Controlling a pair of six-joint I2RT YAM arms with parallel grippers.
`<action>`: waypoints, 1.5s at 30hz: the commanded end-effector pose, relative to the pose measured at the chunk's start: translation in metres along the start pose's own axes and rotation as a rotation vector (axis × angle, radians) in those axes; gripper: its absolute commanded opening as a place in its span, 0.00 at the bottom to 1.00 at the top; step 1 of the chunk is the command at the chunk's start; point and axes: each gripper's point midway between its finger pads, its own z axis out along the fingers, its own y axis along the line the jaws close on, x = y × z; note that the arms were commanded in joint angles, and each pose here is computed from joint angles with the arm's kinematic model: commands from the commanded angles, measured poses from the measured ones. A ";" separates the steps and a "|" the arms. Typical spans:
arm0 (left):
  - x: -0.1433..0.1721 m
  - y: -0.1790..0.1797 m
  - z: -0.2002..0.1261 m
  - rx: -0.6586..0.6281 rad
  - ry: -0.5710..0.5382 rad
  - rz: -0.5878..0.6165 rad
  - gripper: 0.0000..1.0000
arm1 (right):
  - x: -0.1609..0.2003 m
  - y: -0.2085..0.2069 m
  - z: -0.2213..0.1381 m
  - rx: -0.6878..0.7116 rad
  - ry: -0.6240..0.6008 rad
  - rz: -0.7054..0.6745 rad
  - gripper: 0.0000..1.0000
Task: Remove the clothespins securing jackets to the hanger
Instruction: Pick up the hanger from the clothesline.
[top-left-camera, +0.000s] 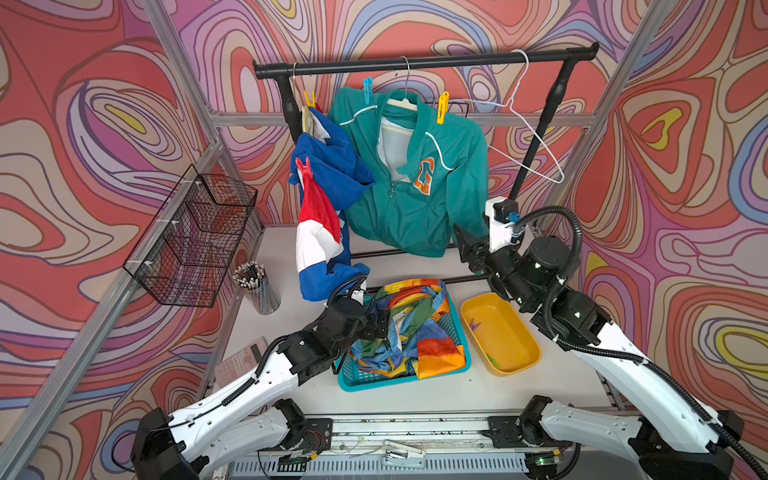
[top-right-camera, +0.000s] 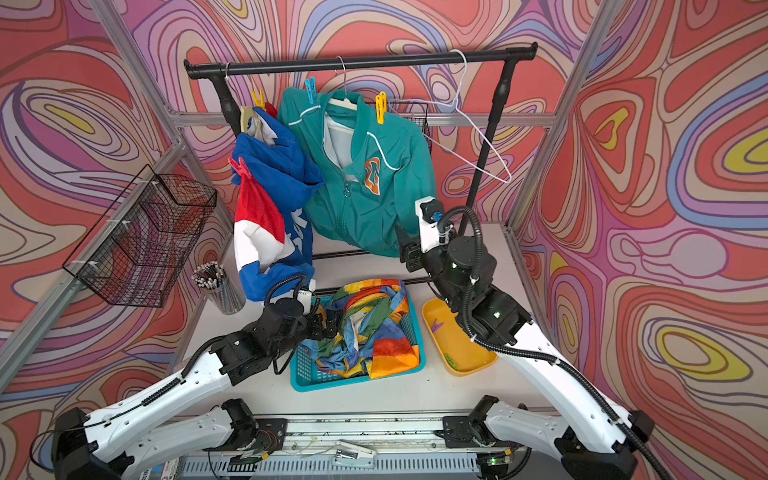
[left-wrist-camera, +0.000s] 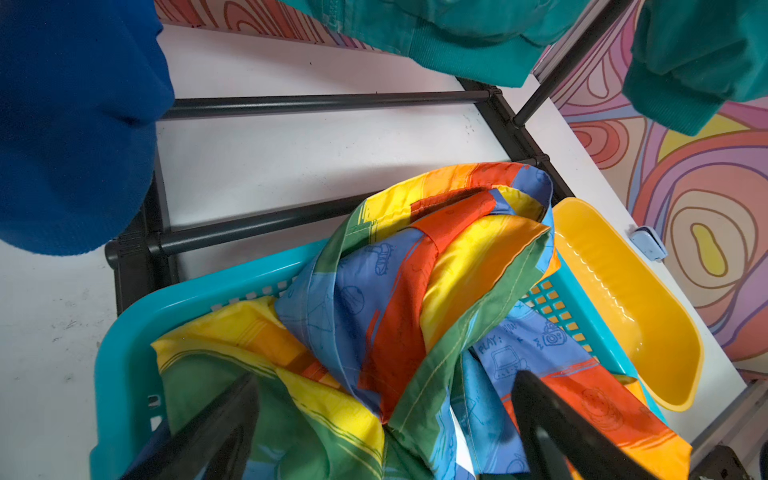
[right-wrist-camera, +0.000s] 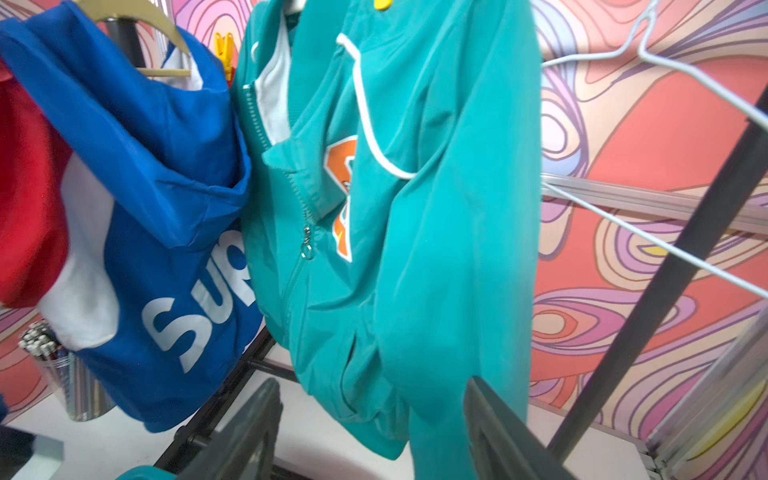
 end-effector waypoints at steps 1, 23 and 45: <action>0.000 -0.001 -0.001 0.019 -0.019 -0.018 1.00 | -0.019 0.000 0.004 -0.050 -0.026 -0.038 0.72; 0.011 0.005 0.004 -0.004 0.013 -0.007 1.00 | -0.091 -0.045 0.060 -0.219 -0.168 -0.023 0.80; 0.015 -0.004 0.007 0.036 0.044 -0.020 1.00 | -0.103 -0.027 0.097 -0.386 -0.200 0.030 0.58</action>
